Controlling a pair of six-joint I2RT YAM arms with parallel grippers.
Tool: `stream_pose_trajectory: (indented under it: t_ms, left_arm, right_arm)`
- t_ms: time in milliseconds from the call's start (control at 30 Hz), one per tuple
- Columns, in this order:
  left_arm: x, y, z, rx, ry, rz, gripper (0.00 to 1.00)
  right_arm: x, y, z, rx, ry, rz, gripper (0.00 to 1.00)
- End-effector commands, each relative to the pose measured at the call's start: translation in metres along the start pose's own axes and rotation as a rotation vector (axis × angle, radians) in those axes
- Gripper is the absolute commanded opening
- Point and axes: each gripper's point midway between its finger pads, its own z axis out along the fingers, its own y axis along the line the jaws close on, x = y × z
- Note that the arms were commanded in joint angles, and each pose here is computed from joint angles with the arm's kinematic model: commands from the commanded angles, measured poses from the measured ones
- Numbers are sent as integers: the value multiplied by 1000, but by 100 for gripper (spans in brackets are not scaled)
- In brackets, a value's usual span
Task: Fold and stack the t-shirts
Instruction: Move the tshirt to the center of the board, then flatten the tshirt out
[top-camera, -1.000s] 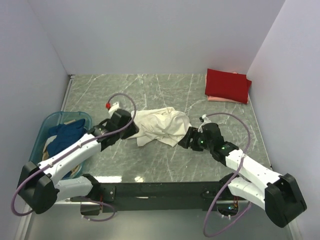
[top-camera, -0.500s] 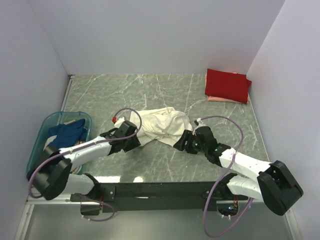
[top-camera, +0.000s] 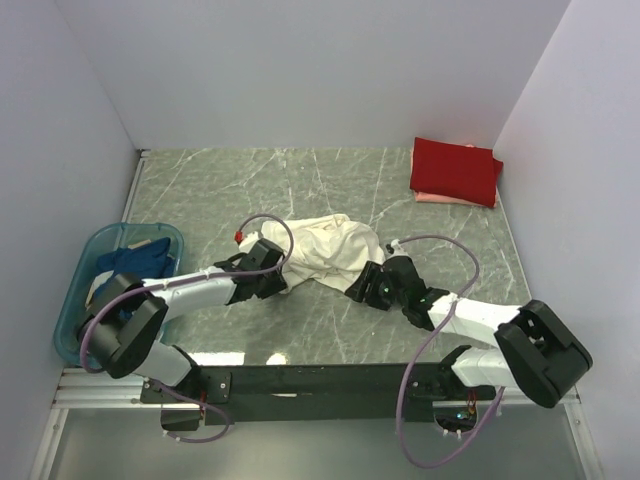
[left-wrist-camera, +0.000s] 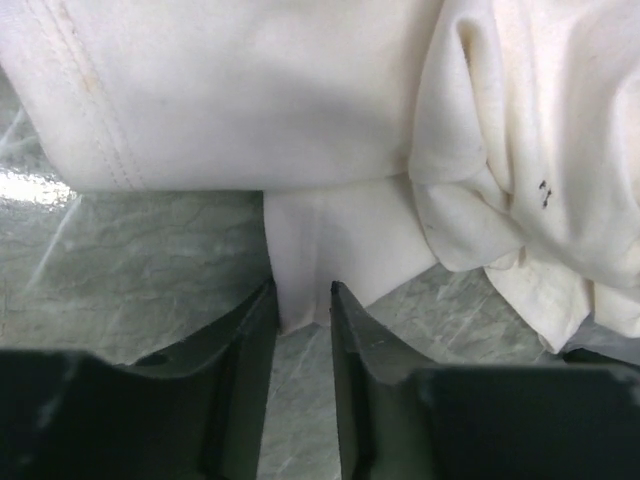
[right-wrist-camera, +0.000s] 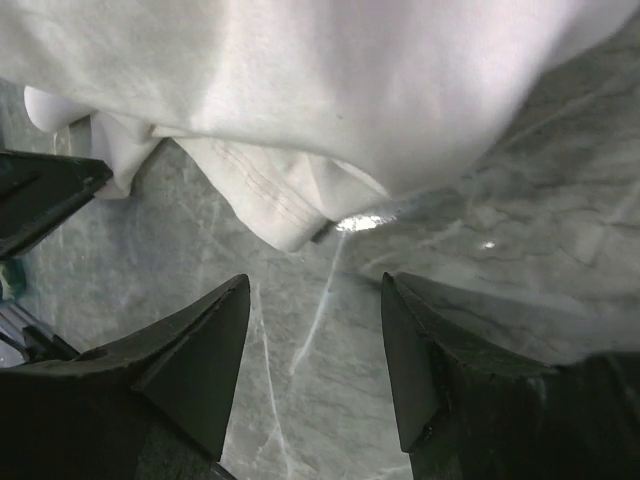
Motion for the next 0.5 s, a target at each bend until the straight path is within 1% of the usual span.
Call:
stream_pose_trajectory:
  t_ms: [0, 100, 133, 167, 267, 400, 467]
  left_arm:
    - [1, -6, 3, 1, 7, 10, 33]
    - [-2, -8, 1, 0, -1, 15, 19]
    - [-3, -9, -1, -2, -2, 17, 17]
    - [-5, -9, -4, 2, -7, 19, 11]
    - [-10, -14, -11, 17, -16, 18, 1]
    - [-15, -19, -24, 49, -28, 19, 1]
    - [-18, -23, -33, 71, -38, 20, 1]
  right_arm:
    - [-14, 16, 8, -23, -57, 4, 61]
    - [-13, 17, 14, -5, -57, 7, 61]
    - [-14, 18, 15, -4, -58, 12, 61]
    - [-14, 20, 17, -4, -59, 10, 61]
    - [-15, 19, 22, 22, -65, 11, 60]
    - [-15, 18, 28, 39, -70, 24, 59]
    - [-15, 17, 32, 49, -67, 23, 56]
